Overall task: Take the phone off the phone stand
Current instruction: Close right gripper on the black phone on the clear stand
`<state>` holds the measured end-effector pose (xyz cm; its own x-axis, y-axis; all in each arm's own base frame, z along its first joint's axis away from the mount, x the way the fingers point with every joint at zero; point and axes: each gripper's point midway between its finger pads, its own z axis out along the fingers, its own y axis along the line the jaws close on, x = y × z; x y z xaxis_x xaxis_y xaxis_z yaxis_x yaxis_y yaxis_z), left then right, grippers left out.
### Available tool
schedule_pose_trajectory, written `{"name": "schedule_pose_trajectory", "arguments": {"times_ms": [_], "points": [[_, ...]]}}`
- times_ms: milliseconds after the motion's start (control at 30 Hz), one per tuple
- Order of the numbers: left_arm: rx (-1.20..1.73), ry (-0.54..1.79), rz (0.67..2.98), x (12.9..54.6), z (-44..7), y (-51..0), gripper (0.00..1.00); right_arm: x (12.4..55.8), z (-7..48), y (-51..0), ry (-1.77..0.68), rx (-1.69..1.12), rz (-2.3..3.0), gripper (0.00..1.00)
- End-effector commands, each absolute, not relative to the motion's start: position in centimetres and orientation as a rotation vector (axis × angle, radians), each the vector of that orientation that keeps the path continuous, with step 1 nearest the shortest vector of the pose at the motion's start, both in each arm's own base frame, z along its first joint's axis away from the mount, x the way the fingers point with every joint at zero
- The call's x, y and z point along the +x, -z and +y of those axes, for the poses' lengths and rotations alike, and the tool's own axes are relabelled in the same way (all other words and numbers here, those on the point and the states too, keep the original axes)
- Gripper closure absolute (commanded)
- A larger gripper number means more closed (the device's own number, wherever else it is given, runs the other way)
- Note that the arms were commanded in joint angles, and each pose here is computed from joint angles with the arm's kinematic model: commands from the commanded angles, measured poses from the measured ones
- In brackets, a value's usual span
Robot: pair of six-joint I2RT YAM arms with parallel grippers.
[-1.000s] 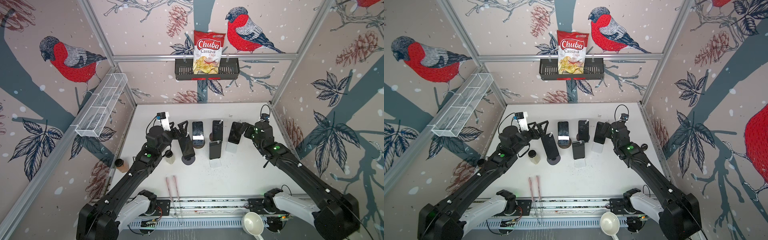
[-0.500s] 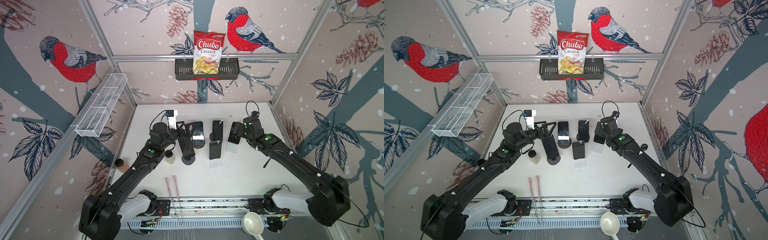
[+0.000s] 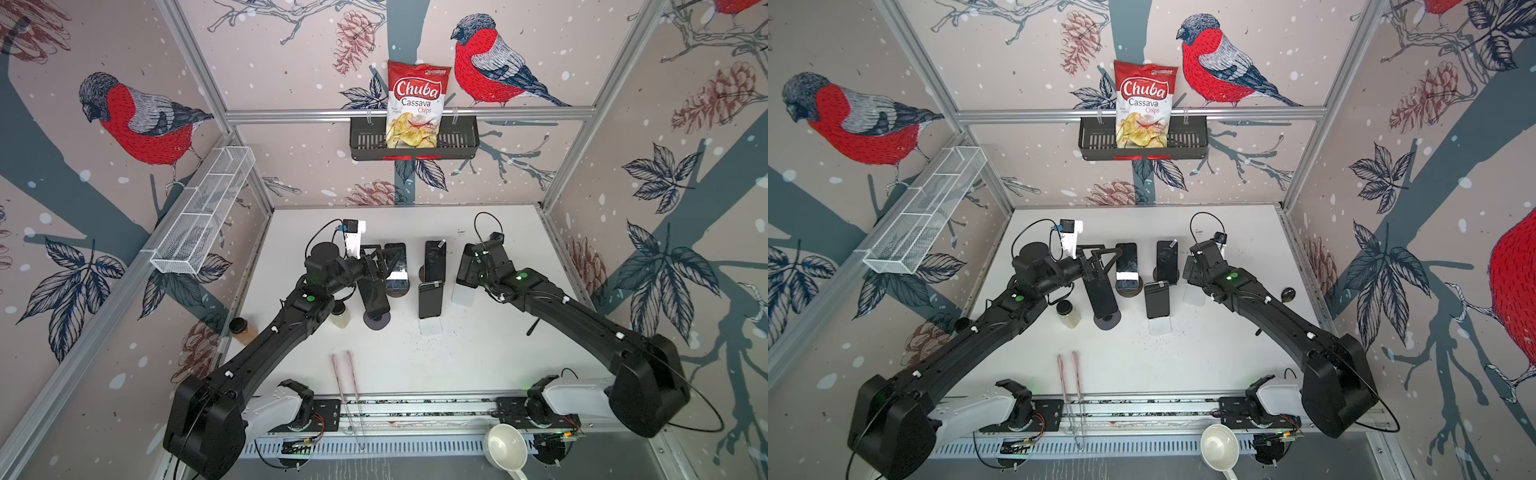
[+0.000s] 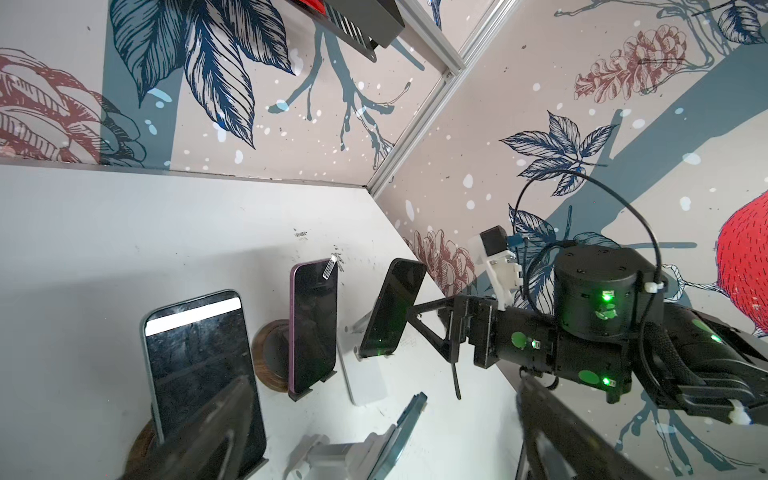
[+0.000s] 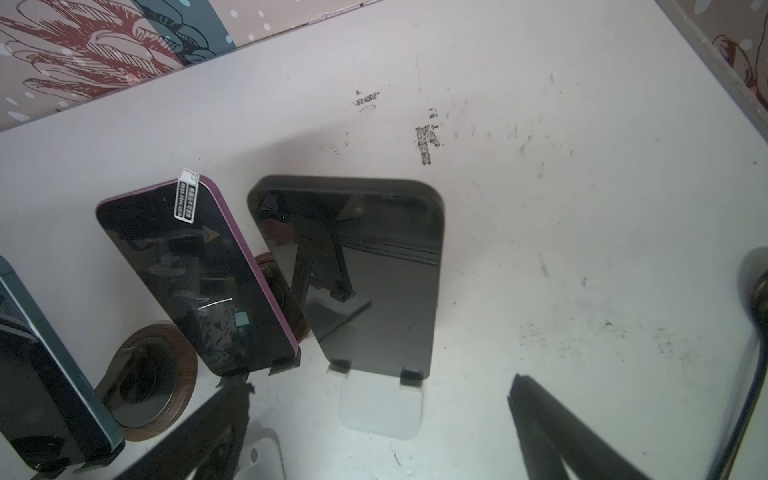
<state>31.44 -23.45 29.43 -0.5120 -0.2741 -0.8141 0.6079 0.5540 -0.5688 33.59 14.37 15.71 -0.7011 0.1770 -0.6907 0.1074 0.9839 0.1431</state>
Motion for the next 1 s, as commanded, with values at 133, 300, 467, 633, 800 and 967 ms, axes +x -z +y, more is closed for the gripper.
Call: {"name": "schedule_pose_trajectory", "arguments": {"times_ms": [133, 300, 467, 633, 800, 967], "points": [[0.298, 1.135, 1.74, 31.5, -23.8, -30.5, 0.02, 34.0, 14.3, -14.8, -0.059, 0.256, 2.353, 0.01], [0.306, 1.134, 1.734, 31.5, -24.0, -30.5, 0.02, 34.3, 14.5, -14.5, -0.059, 0.272, 2.334, 0.01], [0.31, 1.13, 1.742, 31.7, -24.1, -30.0, 0.02, 34.7, 14.8, -14.2, -0.06, 0.276, 2.318, 0.0], [0.315, 1.131, 1.749, 31.7, -24.2, -29.6, 0.02, 35.1, 15.1, -13.9, -0.062, 0.271, 2.299, 0.02], [0.314, 1.125, 1.757, 31.7, -24.1, -29.3, 0.02, 35.5, 15.3, -13.8, -0.06, 0.277, 2.274, 0.05], [0.311, 1.113, 1.764, 31.7, -24.0, -29.1, 0.02, 36.0, 15.6, -13.7, -0.056, 0.271, 2.255, 0.07]]}}
